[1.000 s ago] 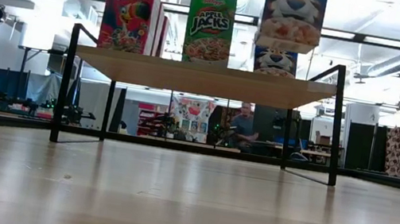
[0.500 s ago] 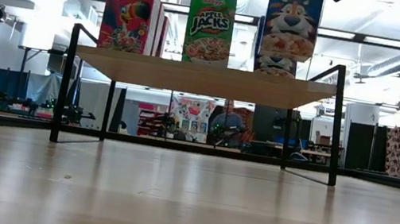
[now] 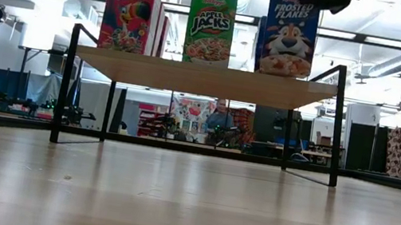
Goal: Stack cereal on shelf
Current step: Put the blue cereal box on the shelf, aligned with the other blue cereal boxes
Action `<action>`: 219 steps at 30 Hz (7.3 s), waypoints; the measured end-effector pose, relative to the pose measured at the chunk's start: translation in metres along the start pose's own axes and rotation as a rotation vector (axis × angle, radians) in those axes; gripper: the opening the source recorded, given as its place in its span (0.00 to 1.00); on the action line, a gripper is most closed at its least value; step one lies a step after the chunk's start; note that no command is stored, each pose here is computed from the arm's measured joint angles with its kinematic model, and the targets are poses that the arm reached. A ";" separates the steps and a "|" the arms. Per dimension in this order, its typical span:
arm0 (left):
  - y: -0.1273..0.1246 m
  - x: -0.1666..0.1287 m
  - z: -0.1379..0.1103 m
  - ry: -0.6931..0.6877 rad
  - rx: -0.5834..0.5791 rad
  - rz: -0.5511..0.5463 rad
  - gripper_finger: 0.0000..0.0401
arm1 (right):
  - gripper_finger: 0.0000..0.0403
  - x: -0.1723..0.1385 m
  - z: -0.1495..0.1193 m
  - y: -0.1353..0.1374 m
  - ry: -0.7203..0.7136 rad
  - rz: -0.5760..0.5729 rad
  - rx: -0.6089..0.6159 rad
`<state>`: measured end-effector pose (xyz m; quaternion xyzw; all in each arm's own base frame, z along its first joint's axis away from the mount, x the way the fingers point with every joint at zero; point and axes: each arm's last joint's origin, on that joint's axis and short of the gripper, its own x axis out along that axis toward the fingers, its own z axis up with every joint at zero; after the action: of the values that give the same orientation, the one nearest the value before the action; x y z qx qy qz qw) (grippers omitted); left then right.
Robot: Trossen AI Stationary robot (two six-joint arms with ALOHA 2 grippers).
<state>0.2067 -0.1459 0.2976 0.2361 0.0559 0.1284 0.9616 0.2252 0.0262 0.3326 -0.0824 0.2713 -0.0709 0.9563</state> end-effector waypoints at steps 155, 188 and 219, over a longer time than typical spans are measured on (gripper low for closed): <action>-0.001 0.000 0.000 0.001 0.039 0.000 0.00 | 0.02 -0.010 0.000 -0.007 0.254 -0.220 0.079; -0.001 0.000 0.000 0.002 0.071 -0.001 0.00 | 0.02 -0.028 0.026 -0.014 0.114 -0.230 0.176; 0.012 -0.006 -0.005 0.094 0.232 0.100 0.00 | 0.02 0.040 0.106 -0.002 0.187 -0.231 0.322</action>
<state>0.1976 -0.1355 0.2992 0.3419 0.1036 0.1796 0.9166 0.3148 0.0292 0.4012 0.0479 0.3327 -0.2301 0.9133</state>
